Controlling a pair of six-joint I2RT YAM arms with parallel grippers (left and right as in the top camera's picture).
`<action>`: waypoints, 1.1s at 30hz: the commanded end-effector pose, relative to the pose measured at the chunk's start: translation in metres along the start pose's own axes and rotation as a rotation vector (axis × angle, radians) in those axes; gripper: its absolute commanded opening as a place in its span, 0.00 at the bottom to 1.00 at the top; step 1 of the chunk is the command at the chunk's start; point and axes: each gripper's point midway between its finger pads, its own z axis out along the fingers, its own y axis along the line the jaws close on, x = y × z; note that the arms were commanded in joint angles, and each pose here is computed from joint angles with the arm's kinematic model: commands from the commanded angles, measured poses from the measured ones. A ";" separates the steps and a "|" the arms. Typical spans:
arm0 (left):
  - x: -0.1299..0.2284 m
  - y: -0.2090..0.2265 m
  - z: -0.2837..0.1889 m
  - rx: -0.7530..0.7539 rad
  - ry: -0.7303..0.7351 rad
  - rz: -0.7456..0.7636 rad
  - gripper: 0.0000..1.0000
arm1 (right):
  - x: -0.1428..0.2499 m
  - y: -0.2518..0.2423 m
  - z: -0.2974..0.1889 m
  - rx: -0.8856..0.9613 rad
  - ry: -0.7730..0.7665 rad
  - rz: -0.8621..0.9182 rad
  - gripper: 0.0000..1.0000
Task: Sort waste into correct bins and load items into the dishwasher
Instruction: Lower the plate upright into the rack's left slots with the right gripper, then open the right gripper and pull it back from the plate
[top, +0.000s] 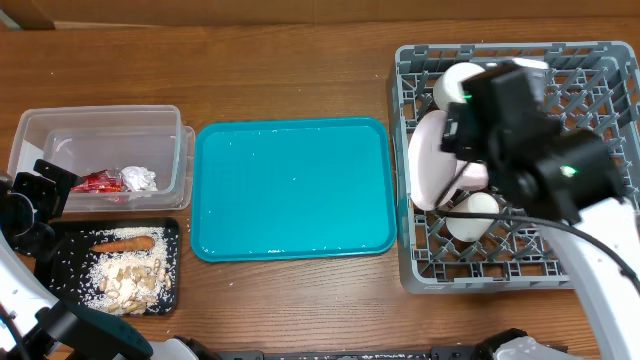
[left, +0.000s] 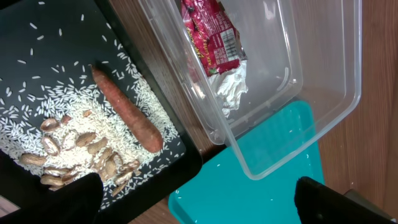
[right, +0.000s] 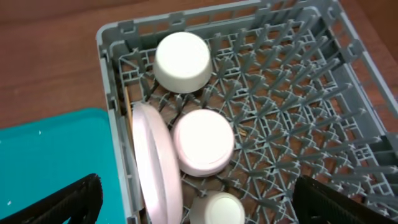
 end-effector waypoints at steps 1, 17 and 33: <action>-0.003 -0.005 -0.008 0.006 -0.030 0.009 1.00 | -0.005 0.002 -0.006 -0.029 -0.013 0.022 1.00; -0.003 -0.005 -0.008 0.006 -0.030 0.009 1.00 | -0.005 0.002 -0.005 -0.027 -0.011 0.021 1.00; -0.003 -0.005 -0.008 0.006 -0.030 0.009 1.00 | -0.040 -0.078 -0.205 -0.454 -0.668 0.365 1.00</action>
